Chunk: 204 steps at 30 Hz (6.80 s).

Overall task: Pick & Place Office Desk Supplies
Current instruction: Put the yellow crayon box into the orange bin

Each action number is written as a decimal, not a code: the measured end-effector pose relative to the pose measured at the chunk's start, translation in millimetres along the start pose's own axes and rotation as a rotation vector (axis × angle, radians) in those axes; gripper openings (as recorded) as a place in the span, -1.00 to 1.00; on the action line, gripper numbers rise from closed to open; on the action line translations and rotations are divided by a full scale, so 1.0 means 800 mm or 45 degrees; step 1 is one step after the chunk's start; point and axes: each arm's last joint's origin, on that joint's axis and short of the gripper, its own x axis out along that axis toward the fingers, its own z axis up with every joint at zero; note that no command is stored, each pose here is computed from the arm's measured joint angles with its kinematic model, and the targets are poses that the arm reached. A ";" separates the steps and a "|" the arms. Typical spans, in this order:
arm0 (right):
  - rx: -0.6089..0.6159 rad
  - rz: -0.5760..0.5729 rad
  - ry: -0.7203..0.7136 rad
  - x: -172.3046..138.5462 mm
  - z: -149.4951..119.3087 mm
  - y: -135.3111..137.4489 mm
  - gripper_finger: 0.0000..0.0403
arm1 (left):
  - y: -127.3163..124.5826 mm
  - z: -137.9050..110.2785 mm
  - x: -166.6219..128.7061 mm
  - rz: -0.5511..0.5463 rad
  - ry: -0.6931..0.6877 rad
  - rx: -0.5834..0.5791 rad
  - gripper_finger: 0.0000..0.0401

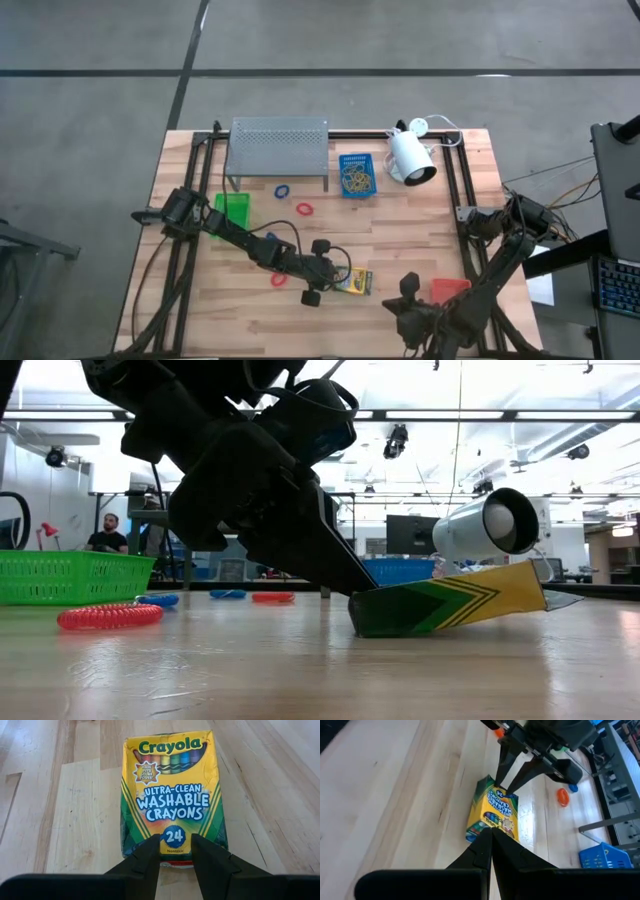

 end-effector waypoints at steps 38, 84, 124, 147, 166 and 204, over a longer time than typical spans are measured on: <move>0.026 0.011 -0.023 0.000 0.004 0.001 -0.31 | 0.000 0.001 0.000 0.001 -0.007 0.002 -0.42; 0.474 0.056 -0.329 0.002 0.048 0.006 0.15 | 0.001 0.001 0.000 0.001 -0.008 0.002 -0.42; 2.326 -0.099 0.090 0.052 -0.064 -0.005 0.06 | 0.001 0.001 0.000 0.001 -0.008 0.001 -0.42; 2.347 -0.128 0.093 0.079 -0.065 -0.020 0.07 | 0.001 0.001 0.000 0.001 -0.009 0.001 -0.42; 2.433 -0.038 0.084 0.104 -0.089 -0.027 0.07 | 0.001 0.001 0.000 0.001 -0.009 0.001 -0.42; 2.348 -0.014 0.011 0.126 -0.077 -0.044 -0.32 | 0.001 0.000 0.000 0.002 -0.004 0.006 -0.42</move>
